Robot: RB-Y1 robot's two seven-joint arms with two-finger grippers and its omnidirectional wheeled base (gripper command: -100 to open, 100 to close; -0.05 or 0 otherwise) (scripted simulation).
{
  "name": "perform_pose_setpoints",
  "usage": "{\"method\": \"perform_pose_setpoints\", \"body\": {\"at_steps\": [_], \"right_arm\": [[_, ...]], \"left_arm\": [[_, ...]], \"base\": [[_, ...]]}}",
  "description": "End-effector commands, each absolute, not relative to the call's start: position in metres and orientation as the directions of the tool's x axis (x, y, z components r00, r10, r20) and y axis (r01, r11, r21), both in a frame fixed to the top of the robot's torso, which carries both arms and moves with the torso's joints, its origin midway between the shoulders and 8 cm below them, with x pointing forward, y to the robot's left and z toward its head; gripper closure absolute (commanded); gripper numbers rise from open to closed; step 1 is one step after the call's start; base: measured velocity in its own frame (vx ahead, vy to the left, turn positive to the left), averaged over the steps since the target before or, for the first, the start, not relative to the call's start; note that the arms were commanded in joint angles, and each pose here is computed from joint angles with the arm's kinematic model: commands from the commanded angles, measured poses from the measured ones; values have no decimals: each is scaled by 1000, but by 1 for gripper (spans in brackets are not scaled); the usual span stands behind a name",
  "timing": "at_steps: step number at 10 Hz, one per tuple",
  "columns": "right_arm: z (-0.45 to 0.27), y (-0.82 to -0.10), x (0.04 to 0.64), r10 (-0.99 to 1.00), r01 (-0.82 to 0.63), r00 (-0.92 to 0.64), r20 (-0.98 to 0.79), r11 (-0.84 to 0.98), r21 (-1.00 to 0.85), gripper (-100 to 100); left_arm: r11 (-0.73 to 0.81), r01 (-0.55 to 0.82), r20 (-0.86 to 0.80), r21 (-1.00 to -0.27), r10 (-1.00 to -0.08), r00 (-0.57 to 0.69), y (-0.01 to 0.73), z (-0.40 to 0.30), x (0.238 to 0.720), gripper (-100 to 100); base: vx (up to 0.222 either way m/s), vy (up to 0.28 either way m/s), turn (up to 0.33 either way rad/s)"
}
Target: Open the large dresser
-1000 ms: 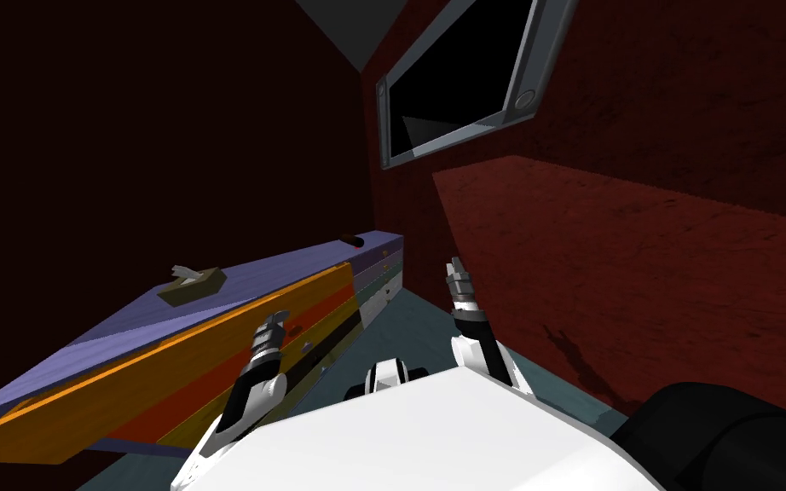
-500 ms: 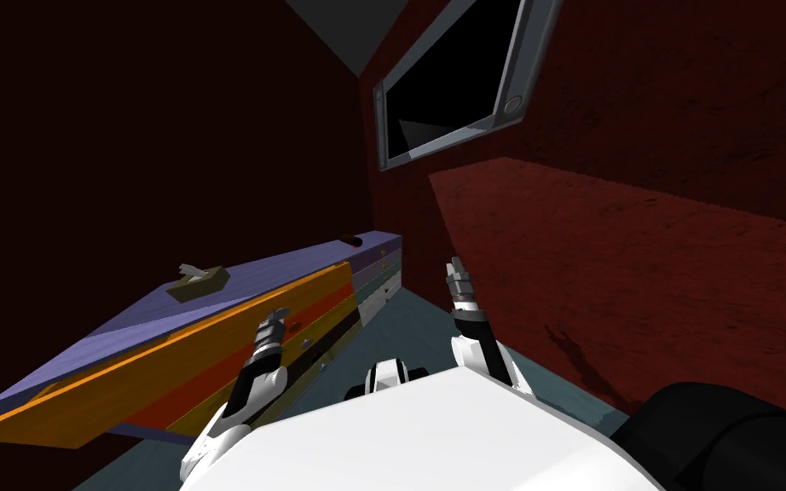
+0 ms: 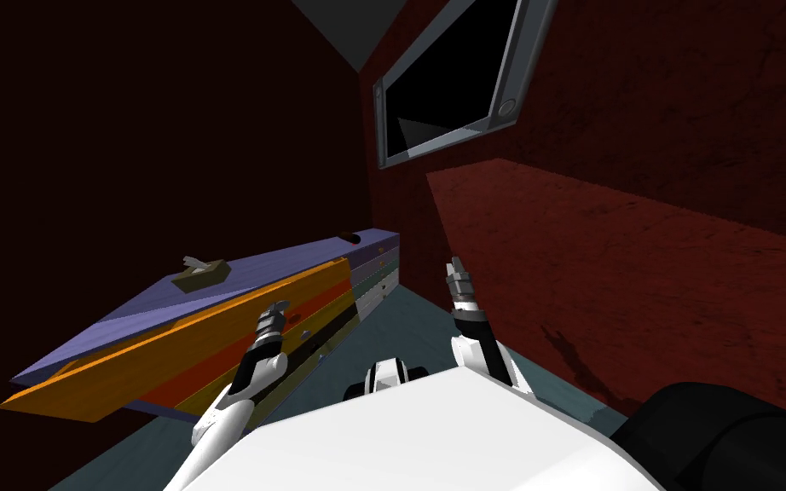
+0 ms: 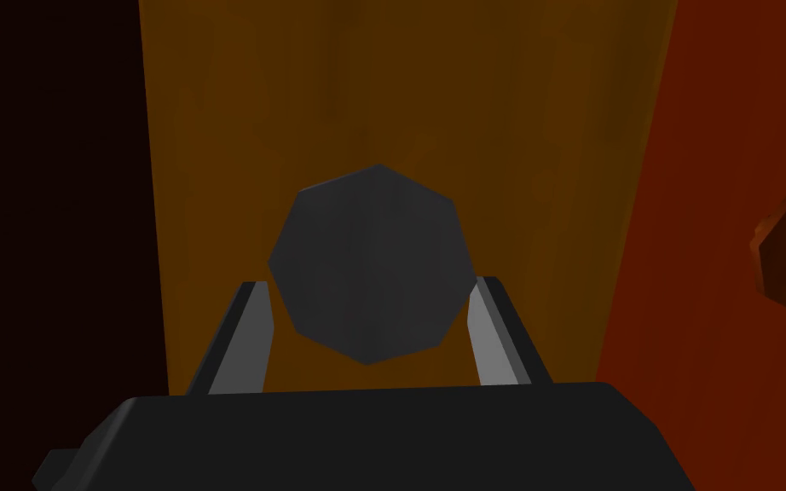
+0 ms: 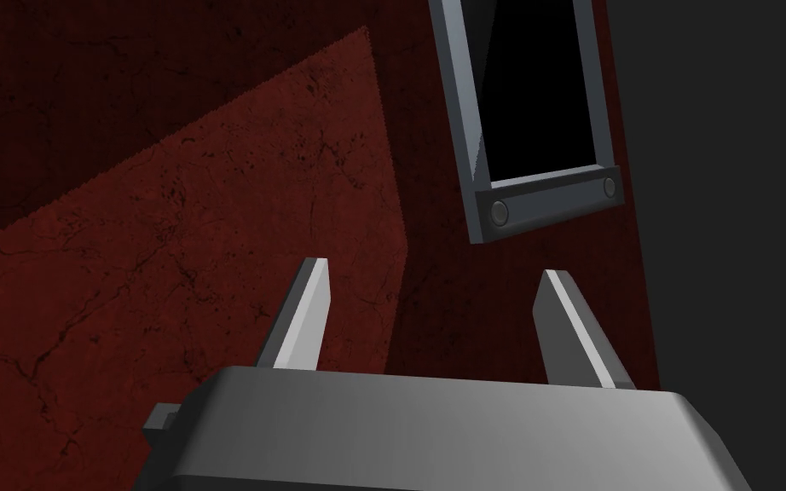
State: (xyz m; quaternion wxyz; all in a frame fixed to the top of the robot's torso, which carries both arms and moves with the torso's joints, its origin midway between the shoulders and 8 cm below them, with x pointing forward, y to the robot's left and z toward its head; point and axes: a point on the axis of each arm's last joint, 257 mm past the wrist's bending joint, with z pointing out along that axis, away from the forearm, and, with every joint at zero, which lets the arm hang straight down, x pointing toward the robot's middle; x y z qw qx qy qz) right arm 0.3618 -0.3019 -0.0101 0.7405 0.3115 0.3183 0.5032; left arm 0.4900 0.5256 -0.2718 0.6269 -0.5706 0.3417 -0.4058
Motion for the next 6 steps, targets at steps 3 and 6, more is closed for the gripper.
{"method": "perform_pose_setpoints", "body": {"at_steps": [3, 6], "right_arm": [[-10, -302, 362, 944, -547, 291, -158, 300, 782, 0], [-10, -302, 362, 944, -547, 291, -158, 299, 782, 0]], "left_arm": [[-4, 69, 34, -998, -897, 440, 523, -298, 490, 100], [13, 107, 36, -994, -897, 441, 535, -273, 512, 100]], "base": [[0, -2, -1], [-82, -63, 1]]}}
